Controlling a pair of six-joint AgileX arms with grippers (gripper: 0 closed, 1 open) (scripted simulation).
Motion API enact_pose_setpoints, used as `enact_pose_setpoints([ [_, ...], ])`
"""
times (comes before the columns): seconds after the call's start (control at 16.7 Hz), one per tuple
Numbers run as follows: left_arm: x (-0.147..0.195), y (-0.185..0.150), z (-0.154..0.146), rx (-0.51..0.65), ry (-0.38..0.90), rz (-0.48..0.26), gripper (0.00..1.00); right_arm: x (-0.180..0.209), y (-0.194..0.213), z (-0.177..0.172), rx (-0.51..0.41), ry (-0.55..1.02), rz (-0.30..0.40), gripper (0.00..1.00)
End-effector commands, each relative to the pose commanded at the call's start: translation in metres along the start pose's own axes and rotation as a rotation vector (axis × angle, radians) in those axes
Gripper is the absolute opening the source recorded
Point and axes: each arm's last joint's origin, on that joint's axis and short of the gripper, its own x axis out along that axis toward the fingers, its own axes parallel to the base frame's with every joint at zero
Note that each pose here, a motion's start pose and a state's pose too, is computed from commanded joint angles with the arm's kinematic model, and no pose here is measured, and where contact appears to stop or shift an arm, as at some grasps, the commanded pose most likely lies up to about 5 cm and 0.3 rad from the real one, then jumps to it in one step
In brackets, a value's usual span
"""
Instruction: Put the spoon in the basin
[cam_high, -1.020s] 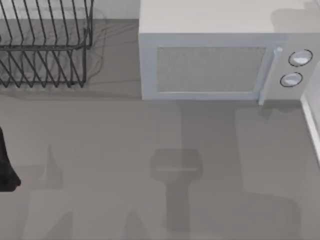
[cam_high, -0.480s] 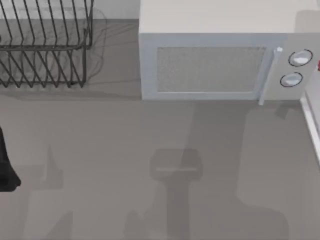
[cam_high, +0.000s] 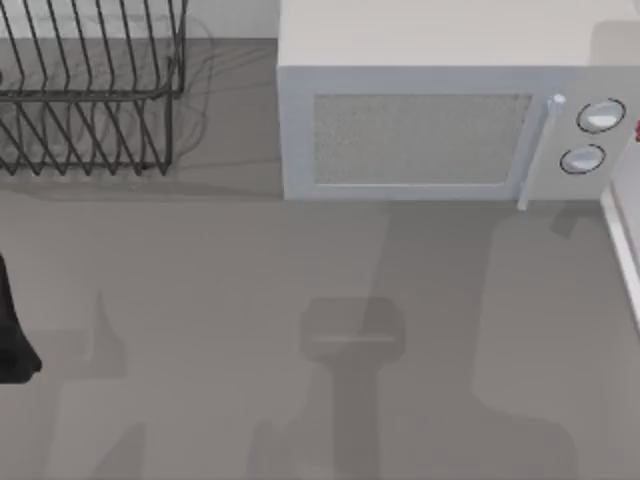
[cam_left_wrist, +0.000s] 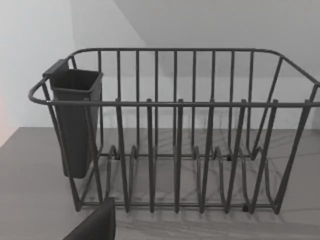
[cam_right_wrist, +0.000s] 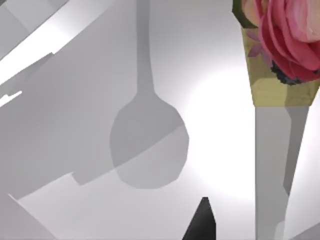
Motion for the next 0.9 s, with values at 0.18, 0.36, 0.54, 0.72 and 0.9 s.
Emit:
enact_pose_setpoints([
  [0.18, 0.0, 0.0, 0.0, 0.0, 0.0, 0.0, 1.0, 0.0, 0.0, 0.0, 0.0, 0.0, 0.0, 0.53],
  [0.36, 0.0, 0.0, 0.0, 0.0, 0.0, 0.0, 1.0, 0.0, 0.0, 0.0, 0.0, 0.0, 0.0, 0.75],
  [0.54, 0.0, 0.0, 0.0, 0.0, 0.0, 0.0, 1.0, 0.0, 0.0, 0.0, 0.0, 0.0, 0.0, 0.98],
  [0.72, 0.0, 0.0, 0.0, 0.0, 0.0, 0.0, 1.0, 0.0, 0.0, 0.0, 0.0, 0.0, 0.0, 1.0],
  [0.9, 0.0, 0.0, 0.0, 0.0, 0.0, 0.0, 1.0, 0.0, 0.0, 0.0, 0.0, 0.0, 0.0, 1.0],
])
